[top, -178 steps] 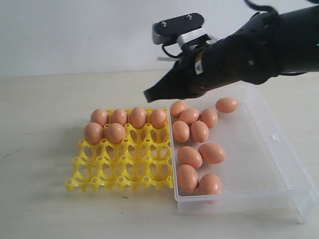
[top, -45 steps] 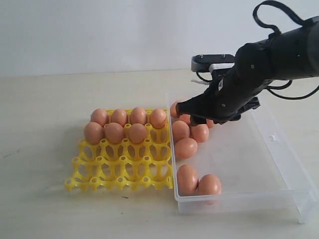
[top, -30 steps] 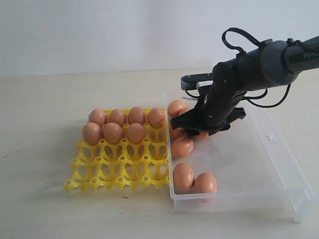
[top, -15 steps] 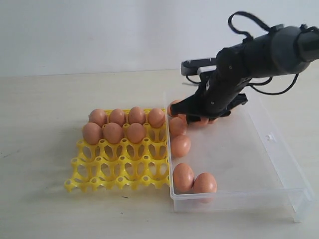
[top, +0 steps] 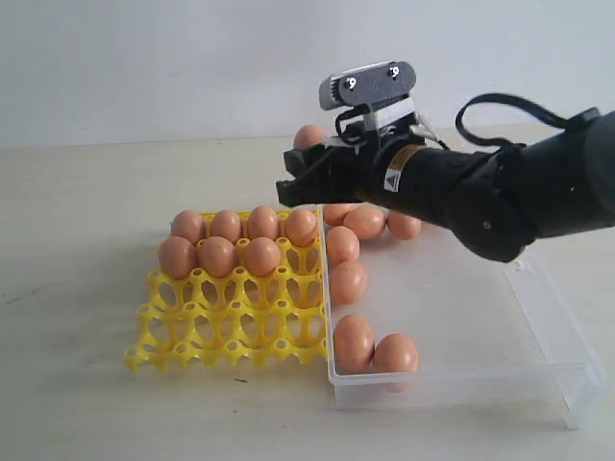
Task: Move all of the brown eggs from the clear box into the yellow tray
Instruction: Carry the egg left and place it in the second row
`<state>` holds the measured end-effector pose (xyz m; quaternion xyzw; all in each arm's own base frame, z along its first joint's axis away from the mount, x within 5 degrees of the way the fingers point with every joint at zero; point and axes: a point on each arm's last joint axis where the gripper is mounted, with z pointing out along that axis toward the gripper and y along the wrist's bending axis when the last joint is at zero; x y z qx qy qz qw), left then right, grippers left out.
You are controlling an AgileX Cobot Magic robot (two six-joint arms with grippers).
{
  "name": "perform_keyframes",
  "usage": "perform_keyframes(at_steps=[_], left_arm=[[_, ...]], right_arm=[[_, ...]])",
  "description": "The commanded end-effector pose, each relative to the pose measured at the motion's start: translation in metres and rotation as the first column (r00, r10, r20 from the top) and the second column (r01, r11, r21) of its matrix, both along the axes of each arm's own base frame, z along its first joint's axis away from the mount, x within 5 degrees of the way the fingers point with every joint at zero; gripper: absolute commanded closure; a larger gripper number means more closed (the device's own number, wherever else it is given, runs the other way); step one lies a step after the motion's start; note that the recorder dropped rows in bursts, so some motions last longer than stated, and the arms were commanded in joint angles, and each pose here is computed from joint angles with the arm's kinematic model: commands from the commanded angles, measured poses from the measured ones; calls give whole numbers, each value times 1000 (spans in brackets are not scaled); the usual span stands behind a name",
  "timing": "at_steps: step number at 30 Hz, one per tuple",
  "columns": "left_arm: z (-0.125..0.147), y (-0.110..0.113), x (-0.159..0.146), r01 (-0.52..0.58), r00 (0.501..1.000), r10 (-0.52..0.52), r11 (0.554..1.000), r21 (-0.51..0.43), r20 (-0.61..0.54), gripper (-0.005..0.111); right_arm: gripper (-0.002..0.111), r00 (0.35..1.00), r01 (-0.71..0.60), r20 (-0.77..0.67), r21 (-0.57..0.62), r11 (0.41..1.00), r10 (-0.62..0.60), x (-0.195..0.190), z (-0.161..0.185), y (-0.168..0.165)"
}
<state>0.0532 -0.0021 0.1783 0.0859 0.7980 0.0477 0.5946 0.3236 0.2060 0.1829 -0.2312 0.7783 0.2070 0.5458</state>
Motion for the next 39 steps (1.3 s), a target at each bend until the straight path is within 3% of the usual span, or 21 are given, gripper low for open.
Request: perform_keyframes(at_steps=[1,12,20,22,28,31,36,39], left_arm=[[2,0,0,1,1000,-1,1000,-4,16,107],[2,0,0,1,1000,-1,1000,-4,16,107],[2,0,0,1,1000,-1,1000,-4,16,107],[2,0,0,1,1000,-1,1000,-4,16,107],[2,0,0,1,1000,-1,1000,-4,16,107],[2,0,0,1,1000,-1,1000,-4,16,107],[2,0,0,1,1000,-1,1000,-4,16,107],[2,0,0,1,1000,-1,1000,-4,16,107]], right_arm=[[108,988,-128,92,23,991,126,-5,-16,10],[108,992,-124,22,11,992,124,-1,-60,13],[107,995,-101,-17,6,995,101,0,-73,11],[102,995,-101,-18,5,995,101,0,-73,11],[60,995,-97,-22,10,995,97,0,-73,11],[48,995,-97,-23,9,995,97,0,-73,11],[47,995,-97,-21,10,995,97,0,-73,11],[55,996,-91,-11,3,996,91,-1,-58,10]])
